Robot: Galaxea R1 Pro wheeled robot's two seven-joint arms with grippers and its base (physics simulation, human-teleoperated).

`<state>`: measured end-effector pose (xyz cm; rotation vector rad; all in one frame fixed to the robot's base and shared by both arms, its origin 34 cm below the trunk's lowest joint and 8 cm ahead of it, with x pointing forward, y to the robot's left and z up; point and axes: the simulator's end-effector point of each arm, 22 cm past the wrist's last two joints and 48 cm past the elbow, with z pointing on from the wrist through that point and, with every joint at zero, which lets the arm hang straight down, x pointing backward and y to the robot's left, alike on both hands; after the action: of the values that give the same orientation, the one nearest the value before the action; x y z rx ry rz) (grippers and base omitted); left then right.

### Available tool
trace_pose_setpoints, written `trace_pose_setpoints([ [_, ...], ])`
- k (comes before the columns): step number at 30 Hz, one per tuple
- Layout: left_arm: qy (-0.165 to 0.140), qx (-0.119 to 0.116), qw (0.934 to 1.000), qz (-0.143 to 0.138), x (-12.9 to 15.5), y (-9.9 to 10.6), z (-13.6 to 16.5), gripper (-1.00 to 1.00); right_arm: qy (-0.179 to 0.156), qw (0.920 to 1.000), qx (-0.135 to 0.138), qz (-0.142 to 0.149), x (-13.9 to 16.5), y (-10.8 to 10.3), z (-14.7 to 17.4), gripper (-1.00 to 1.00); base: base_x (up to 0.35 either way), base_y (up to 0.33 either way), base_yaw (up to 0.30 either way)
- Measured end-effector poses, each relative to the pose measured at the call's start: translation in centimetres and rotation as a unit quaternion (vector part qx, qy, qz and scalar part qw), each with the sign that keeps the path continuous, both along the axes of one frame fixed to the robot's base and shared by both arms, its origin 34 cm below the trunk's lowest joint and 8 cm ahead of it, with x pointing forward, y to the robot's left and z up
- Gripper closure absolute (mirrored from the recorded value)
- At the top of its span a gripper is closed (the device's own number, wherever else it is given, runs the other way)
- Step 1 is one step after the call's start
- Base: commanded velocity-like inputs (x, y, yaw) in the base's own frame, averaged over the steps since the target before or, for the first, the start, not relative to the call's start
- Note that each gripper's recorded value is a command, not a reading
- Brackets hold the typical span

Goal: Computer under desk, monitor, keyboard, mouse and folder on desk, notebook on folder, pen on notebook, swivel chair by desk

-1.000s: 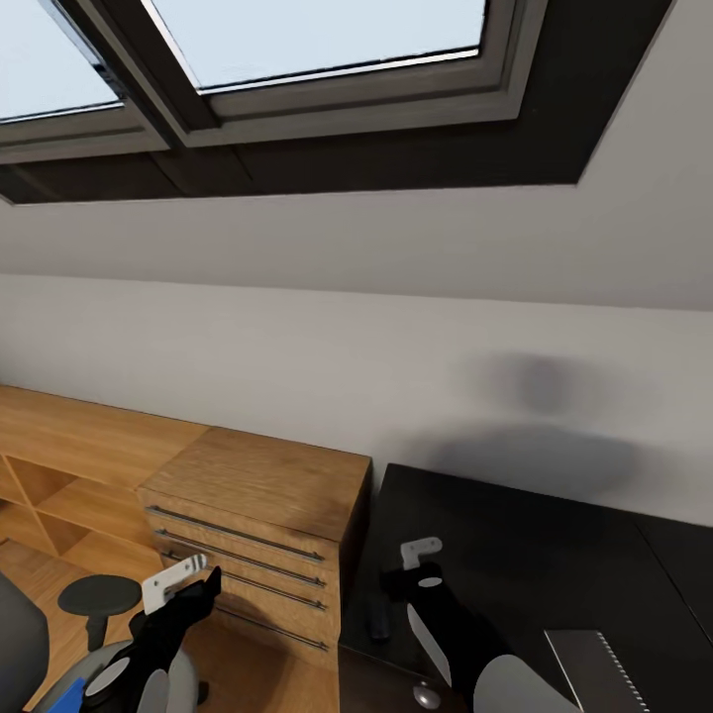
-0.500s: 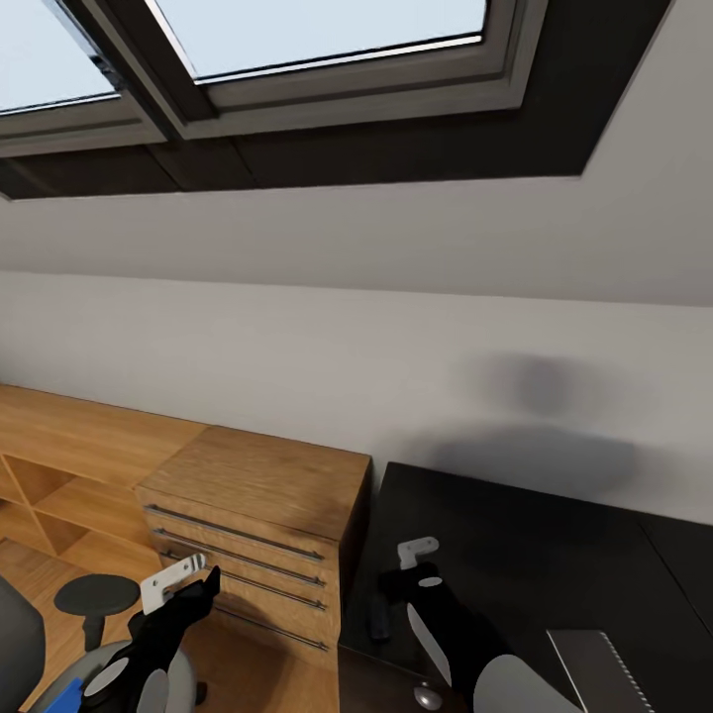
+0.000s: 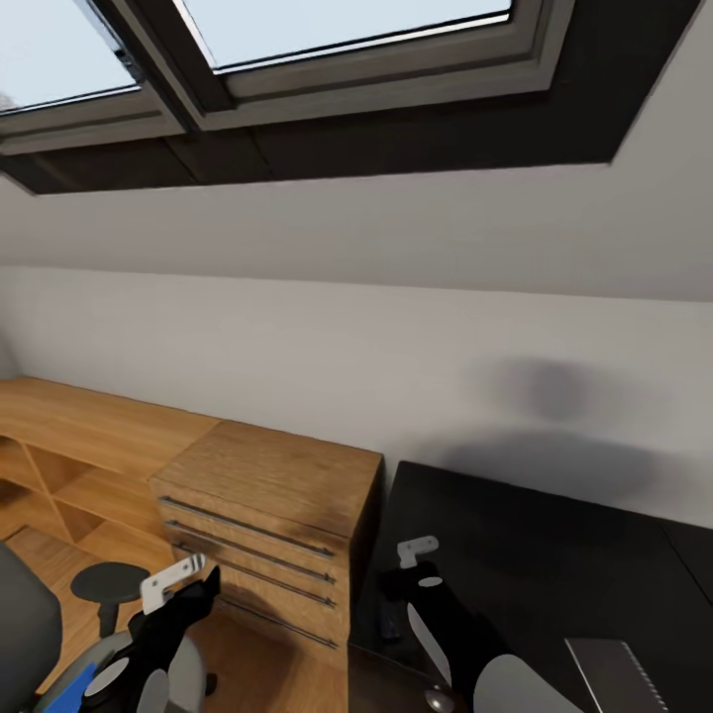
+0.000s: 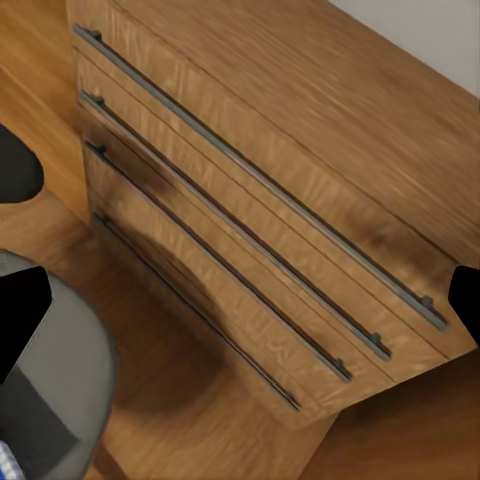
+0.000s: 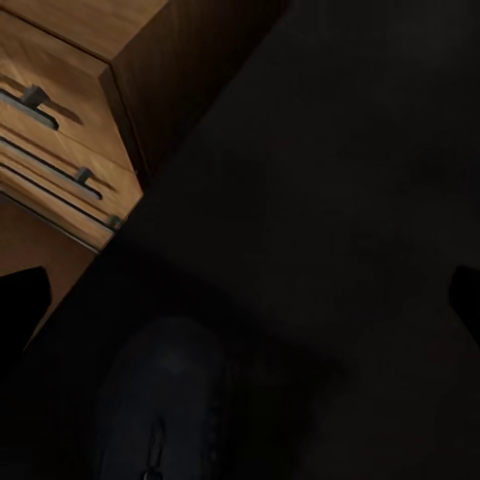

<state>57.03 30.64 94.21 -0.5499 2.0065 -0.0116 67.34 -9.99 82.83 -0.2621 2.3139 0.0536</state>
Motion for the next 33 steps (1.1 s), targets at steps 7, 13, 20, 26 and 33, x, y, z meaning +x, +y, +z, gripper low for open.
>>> trace_pose_setpoints([
  [7, 0.000, 0.000, 1.0000, 0.000, 0.2, 0.0, -0.7, -1.00, 0.003, 1.0000, 0.001, 0.000, 0.1, 0.0, -0.9, -1.00, 0.000, 0.000, 0.019],
  [13, 0.000, 0.000, 1.0000, 0.001, 0.3, 0.1, -1.4, -1.00, 0.006, 1.0000, 0.003, 0.000, 0.1, 0.1, -1.6, -1.00, 0.000, 0.000, 0.002],
  [20, 0.000, 0.001, 1.0000, 0.003, 0.4, 0.3, -1.7, -1.00, 0.025, 0.9997, -0.001, 0.002, -0.4, 0.0, -2.6, -1.00, 0.000, 0.000, 0.000],
  [26, 0.000, 0.001, 1.0000, 0.004, 0.3, 0.4, -1.7, -1.00, 0.033, 0.9994, 0.005, 0.010, -0.7, 0.5, -2.7, -1.00, 0.000, 0.000, 0.000],
  [33, 0.000, 0.001, 1.0000, 0.004, 0.3, 0.4, -1.7, -1.00, 0.036, 0.9992, 0.009, 0.016, -0.9, 0.8, -2.8, -1.00, 0.000, 0.000, 0.000],
])
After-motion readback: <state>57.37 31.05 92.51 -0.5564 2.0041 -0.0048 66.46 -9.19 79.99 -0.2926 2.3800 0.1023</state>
